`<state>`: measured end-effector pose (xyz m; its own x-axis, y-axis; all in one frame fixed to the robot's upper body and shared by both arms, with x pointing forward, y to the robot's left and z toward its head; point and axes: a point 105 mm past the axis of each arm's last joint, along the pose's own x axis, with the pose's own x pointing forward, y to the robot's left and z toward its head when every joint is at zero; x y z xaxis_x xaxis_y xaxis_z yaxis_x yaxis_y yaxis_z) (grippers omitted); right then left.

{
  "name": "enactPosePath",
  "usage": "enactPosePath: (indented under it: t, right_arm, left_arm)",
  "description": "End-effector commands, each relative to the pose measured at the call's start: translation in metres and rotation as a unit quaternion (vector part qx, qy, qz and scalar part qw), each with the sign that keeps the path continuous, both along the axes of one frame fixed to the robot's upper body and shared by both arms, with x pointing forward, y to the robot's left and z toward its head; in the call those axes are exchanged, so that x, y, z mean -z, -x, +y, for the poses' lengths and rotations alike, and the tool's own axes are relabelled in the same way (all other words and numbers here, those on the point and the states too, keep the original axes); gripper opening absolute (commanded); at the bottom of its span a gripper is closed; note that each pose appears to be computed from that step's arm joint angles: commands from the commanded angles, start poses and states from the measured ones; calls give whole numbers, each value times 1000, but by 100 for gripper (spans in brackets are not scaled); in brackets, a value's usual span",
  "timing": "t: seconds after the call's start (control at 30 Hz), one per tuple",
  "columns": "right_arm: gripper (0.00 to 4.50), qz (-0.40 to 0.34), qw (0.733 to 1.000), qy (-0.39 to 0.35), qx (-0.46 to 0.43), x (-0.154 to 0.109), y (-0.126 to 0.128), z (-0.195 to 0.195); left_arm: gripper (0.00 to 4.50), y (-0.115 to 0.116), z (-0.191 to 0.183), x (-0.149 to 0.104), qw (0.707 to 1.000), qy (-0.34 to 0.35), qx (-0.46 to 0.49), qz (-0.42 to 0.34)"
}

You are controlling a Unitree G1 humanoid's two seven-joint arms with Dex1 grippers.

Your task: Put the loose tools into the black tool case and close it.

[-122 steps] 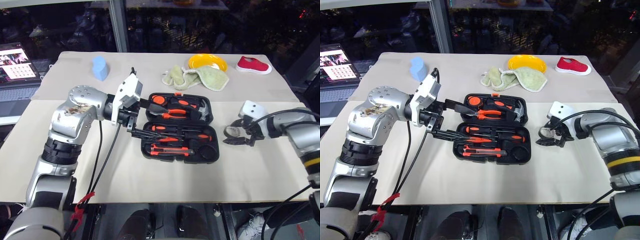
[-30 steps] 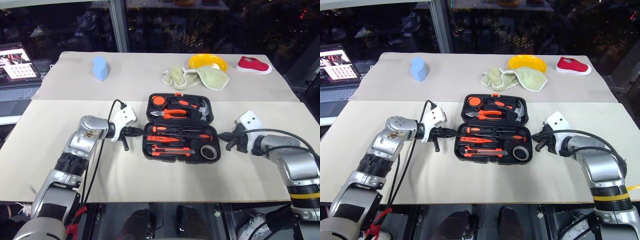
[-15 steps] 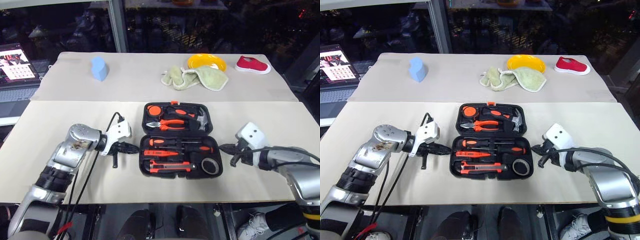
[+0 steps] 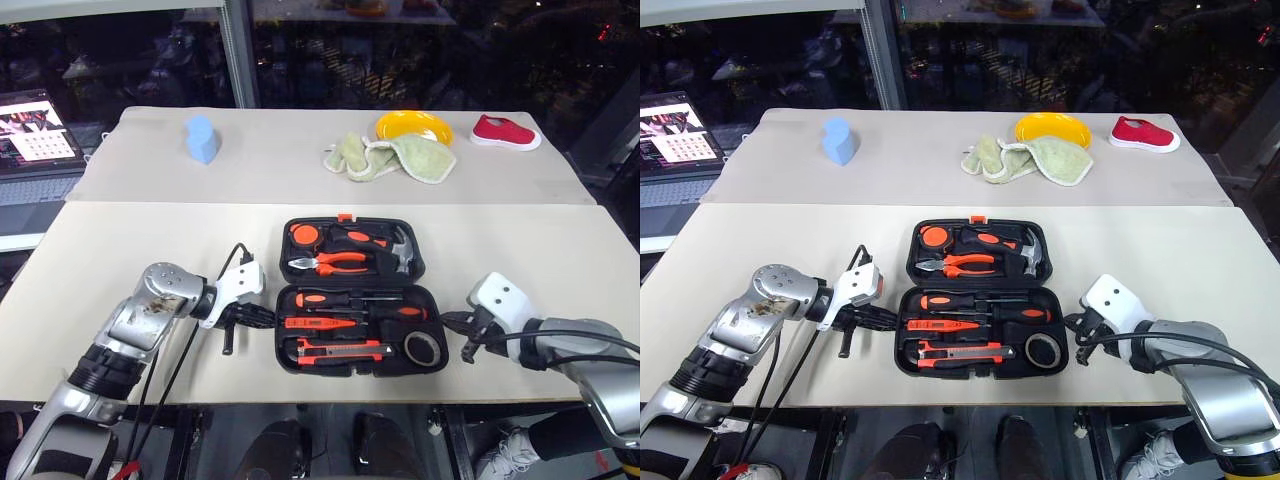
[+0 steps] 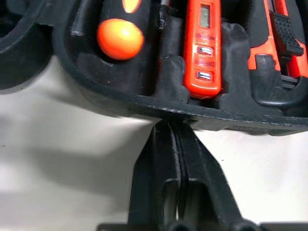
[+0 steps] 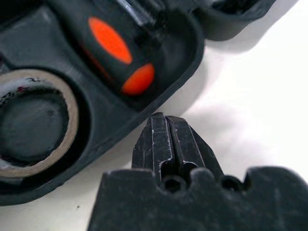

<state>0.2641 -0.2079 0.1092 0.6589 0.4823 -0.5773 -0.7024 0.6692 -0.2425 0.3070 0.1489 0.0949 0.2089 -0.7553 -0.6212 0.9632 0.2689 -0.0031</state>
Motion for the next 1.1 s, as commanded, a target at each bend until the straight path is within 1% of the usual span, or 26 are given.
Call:
enactPosePath:
  t: [0.03,0.17,0.3,0.33,0.4,0.57,0.7,0.8,0.87,0.9,0.93,1.0,1.03,1.07,1.1]
  right_arm:
    - [141,-24,999,-34,7,-33,-7,-5]
    - [278,-14,996,-89,27,-56,-20,-10]
    - [421,10,990,-132,53,-65,-41,-12]
    - [446,18,988,-140,67,-64,-48,-14]
    - [446,37,983,-156,87,-62,-58,-15]
    - [446,77,970,-202,114,-58,-79,-6]
    - [446,89,963,-214,136,-55,-92,-5]
    - [446,93,965,-204,137,-51,-96,-4]
    - [450,96,966,-196,135,-47,-97,-2]
    - [450,98,966,-195,136,-45,-98,-2]
    - [424,100,966,-195,137,-44,-99,-1]
    - [372,102,966,-194,137,-42,-100,1]
    - [332,103,966,-193,136,-41,-100,2]
    - [300,104,966,-193,136,-40,-101,2]
    - [272,104,966,-193,136,-40,-101,3]
  left_arm:
    - [159,-28,26,-26,992,48,-117,25]
    - [296,-50,30,-51,973,111,-186,77]
    - [440,-66,15,-60,958,135,-221,127]
    - [450,-69,10,-61,951,141,-232,145]
    - [450,-74,4,-60,947,139,-242,161]
    - [450,-84,-7,-55,949,121,-244,157]
    - [450,-83,-5,-49,953,107,-238,155]
    - [450,-82,-2,-46,956,95,-232,151]
    - [398,-81,-1,-45,955,99,-233,153]
    - [383,-81,-1,-45,955,102,-233,154]
    - [335,-81,-1,-46,955,103,-231,154]
    - [258,-80,-4,-45,957,100,-225,154]
    - [217,-80,-5,-44,958,97,-222,153]
    - [184,-79,-6,-44,959,95,-221,153]
    - [174,-79,-7,-43,958,96,-222,153]
